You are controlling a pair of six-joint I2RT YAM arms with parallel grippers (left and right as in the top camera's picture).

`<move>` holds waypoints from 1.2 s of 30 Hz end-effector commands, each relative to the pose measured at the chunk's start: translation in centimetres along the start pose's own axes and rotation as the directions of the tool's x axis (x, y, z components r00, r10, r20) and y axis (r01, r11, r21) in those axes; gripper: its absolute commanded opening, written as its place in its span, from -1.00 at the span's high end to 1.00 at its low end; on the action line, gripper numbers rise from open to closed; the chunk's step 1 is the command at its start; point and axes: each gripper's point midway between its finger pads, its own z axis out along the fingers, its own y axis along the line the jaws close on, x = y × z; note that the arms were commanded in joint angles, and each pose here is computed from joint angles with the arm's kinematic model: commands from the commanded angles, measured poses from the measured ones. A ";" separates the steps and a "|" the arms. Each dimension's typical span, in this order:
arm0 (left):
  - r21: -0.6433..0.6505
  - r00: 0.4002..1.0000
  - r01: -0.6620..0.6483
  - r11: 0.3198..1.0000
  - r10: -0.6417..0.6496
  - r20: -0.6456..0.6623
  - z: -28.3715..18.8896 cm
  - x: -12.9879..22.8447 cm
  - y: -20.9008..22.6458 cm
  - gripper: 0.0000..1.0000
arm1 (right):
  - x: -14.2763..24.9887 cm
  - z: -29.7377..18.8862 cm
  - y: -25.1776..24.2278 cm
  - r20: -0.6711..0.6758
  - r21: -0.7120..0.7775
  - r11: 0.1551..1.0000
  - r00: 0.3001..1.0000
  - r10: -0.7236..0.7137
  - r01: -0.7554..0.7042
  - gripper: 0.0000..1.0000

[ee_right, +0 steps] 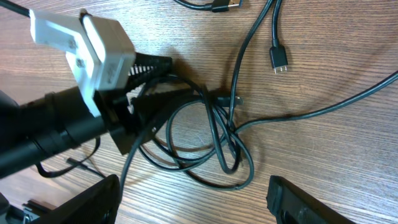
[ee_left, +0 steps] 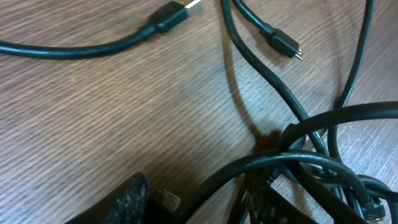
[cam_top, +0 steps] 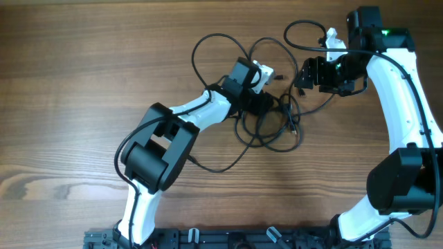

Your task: Untangle cables

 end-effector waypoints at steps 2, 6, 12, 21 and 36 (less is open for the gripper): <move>-0.077 0.999 -0.029 0.997 0.027 -0.020 0.7 1.0 1.5 0.42 | 0.1 -0.9 0.7 0.023 -0.016 0.999 0.999 -0.032 0.033 -0.55; -0.102 0.999 -0.027 0.994 0.030 0.033 -1.2 -1.1 2.0 0.44 | 0.1 -0.9 0.8 0.024 -0.017 0.999 0.999 -0.032 0.032 -0.56; -0.116 0.974 -0.043 0.992 0.068 0.215 -11.3 -8.2 -0.3 0.92 | -0.2 -0.8 1.7 0.034 -0.048 0.998 0.999 -0.041 0.043 -0.56; -0.250 0.962 -0.010 0.968 0.077 0.261 -20.2 -9.3 -0.6 0.91 | -0.4 -0.5 4.1 0.048 -0.123 0.988 0.995 -0.085 0.090 -0.56; -0.121 0.996 0.031 0.992 -0.020 0.091 -11.8 -4.9 0.3 0.16 | -0.6 -0.4 4.2 0.055 -0.123 0.988 0.994 -0.091 0.097 -0.56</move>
